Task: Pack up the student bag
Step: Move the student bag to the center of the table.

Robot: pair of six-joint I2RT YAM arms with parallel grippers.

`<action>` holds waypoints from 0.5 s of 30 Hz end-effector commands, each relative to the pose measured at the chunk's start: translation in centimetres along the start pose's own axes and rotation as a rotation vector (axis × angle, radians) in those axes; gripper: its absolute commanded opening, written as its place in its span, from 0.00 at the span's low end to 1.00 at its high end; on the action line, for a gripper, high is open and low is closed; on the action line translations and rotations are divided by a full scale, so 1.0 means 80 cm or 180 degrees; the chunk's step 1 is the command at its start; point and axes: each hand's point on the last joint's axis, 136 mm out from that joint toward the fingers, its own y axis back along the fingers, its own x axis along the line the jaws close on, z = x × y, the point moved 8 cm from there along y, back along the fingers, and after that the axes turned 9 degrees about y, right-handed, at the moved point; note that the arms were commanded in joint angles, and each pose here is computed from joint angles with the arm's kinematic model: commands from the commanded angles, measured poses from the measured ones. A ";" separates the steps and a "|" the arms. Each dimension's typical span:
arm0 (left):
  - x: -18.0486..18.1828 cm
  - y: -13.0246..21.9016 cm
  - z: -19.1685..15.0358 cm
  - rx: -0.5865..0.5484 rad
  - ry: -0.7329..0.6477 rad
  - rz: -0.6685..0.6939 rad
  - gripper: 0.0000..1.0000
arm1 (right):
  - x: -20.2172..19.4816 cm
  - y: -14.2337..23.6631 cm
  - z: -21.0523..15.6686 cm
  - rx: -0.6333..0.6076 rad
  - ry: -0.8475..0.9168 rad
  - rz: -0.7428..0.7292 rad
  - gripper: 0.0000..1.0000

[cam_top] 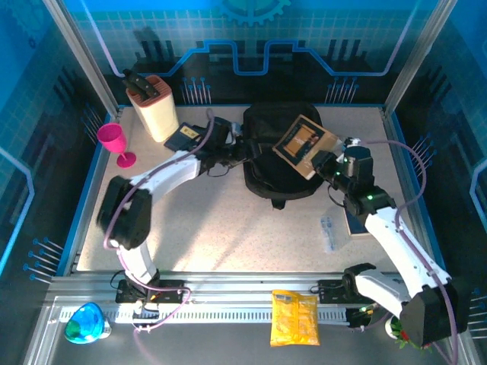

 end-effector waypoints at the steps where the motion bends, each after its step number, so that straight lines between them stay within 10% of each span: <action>1: -0.002 -0.036 -0.003 0.0252 -0.0334 0.0307 0.65 | -0.027 0.020 0.008 0.0070 0.0276 -0.0477 0.14; 15: 0.069 -0.096 -0.033 0.0627 -0.0238 0.1227 0.58 | -0.049 -0.055 0.007 0.0728 0.0403 -0.0434 0.15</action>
